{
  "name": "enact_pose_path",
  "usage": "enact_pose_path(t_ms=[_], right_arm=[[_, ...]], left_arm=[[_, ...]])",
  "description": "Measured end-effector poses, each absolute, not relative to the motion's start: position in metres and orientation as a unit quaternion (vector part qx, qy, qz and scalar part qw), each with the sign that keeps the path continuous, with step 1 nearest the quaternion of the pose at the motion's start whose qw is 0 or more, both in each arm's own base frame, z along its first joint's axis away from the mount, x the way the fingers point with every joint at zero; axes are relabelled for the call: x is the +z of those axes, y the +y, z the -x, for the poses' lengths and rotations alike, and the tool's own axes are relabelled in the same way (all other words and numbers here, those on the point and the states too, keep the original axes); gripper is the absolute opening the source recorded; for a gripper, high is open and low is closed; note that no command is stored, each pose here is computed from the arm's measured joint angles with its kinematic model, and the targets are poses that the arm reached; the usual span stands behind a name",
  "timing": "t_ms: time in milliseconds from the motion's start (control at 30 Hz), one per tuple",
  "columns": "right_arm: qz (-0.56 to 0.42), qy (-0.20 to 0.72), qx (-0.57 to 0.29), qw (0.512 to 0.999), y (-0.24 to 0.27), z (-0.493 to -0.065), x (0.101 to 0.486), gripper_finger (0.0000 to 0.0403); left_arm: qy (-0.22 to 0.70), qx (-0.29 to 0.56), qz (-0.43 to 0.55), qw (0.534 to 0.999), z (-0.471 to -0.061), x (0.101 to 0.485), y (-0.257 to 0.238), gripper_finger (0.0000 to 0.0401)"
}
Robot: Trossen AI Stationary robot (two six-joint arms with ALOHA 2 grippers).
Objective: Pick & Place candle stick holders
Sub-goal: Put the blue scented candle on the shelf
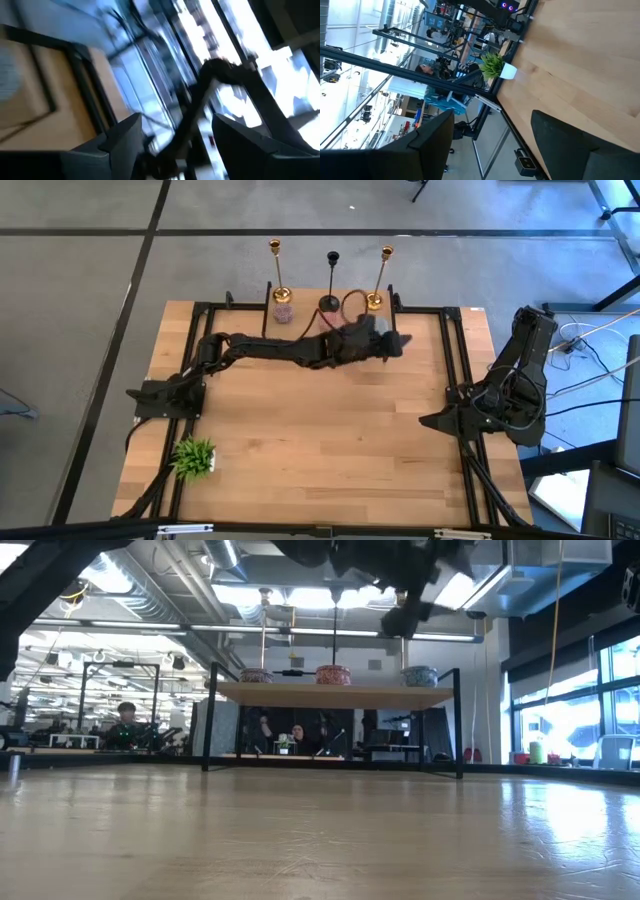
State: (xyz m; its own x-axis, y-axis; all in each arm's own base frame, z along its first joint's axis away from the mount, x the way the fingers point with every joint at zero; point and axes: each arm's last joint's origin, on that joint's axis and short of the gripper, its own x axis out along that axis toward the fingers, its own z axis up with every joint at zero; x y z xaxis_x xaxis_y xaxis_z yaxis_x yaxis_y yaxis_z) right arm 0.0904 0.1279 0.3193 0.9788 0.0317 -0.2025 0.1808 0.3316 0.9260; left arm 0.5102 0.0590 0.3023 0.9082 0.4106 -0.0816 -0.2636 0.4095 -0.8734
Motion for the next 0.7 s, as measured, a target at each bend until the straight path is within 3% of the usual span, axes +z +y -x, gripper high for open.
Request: enact_pose_path(t_ms=[133, 433, 700], right_arm=[[-0.571, 0.091, -0.043, 0.815, 0.128, -0.091, 0.32, 0.0268], [-0.55, 0.062, -0.063, 0.831, 0.126, -0.091, 0.321, 0.0268], [-0.506, 0.047, -0.105, 0.855, 0.116, -0.101, 0.318, 0.0268]], left_arm=[[0.015, 0.106, 0.485, 0.868, -0.509, 0.326, 0.073, 0.0218], [0.26, 0.1, 0.366, 0.888, -0.478, 0.346, 0.099, 0.0159], [0.311, 0.027, 0.313, 0.897, -0.467, 0.341, 0.119, 0.0094]])
